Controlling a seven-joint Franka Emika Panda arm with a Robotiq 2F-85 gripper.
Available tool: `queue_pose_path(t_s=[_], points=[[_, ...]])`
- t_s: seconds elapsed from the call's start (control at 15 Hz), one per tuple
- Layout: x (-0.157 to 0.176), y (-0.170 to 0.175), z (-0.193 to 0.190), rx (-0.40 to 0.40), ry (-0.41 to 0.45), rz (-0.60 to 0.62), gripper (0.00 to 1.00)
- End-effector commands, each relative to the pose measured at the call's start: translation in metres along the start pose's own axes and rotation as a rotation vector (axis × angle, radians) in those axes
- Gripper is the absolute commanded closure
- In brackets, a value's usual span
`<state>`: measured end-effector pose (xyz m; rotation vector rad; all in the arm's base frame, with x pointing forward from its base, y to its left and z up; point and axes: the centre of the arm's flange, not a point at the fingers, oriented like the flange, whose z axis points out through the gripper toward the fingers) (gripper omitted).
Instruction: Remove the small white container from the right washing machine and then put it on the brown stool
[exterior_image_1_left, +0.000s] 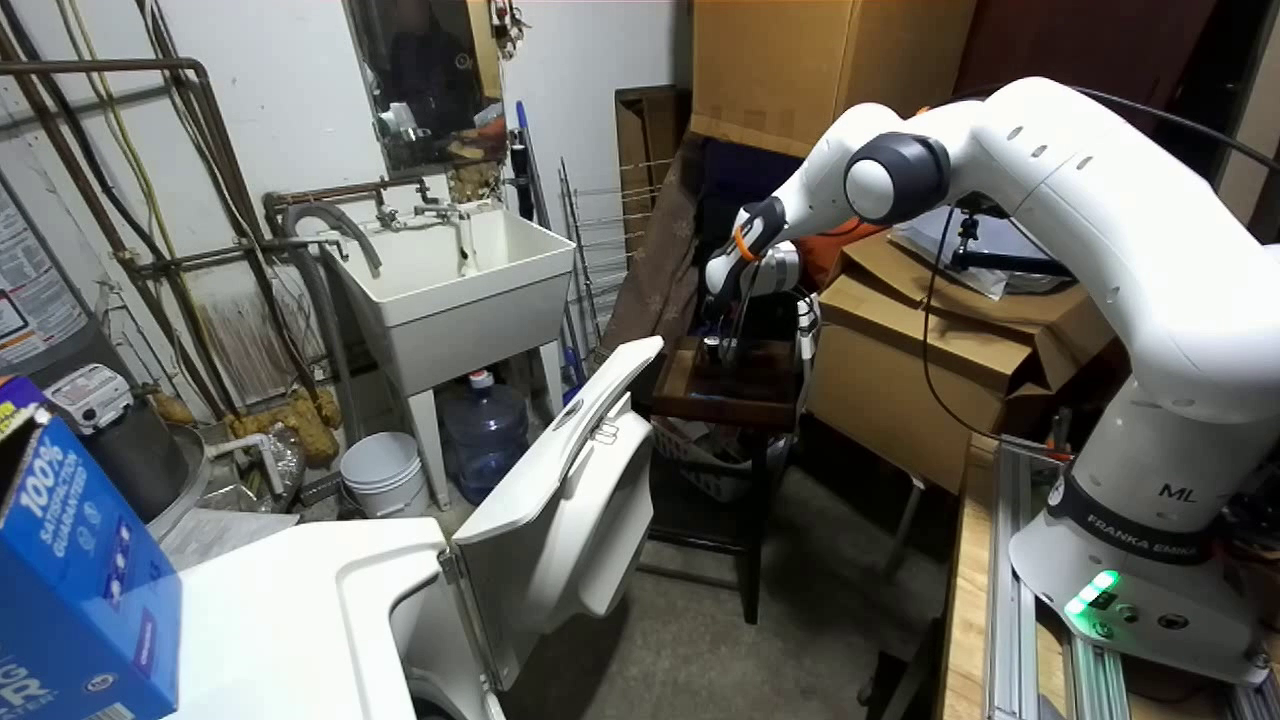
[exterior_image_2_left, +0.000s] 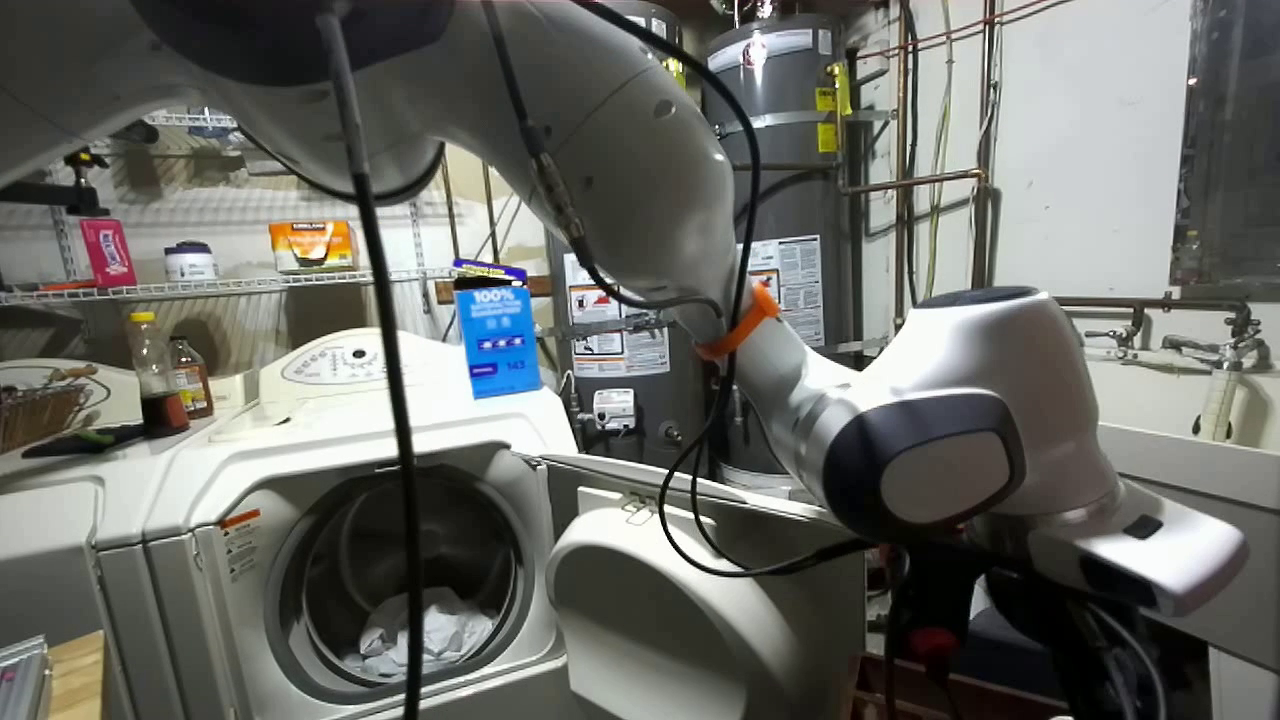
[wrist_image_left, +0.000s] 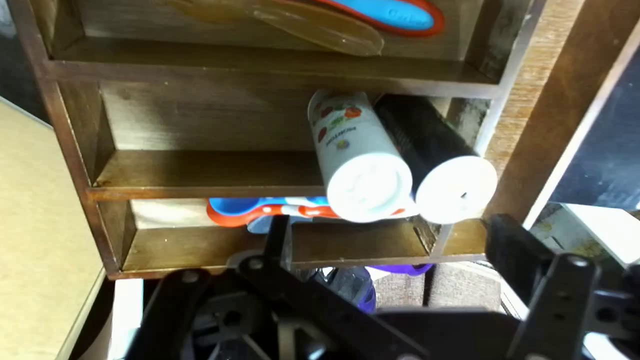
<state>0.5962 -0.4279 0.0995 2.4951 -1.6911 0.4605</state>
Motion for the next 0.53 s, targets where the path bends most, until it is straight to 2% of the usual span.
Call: queue_pose_path(t_s=[0.0, 0.13, 0.33, 0.4, 0.47], points=[[-0.003, 0.013, -0.061, 0.028, 0.014, -0.009, 0.0], [-0.001, 0.015, -0.09, 0.07, 0.056, -0.013, 0.0], [-0.011, 0.009, -0.125, 0.145, 0.071, -0.145, 0.0], [0.013, -0.005, -0.091, 0.095, 0.092, -0.091, 0.0], [0.008, -0.008, -0.101, 0.111, 0.089, -0.119, 0.0]])
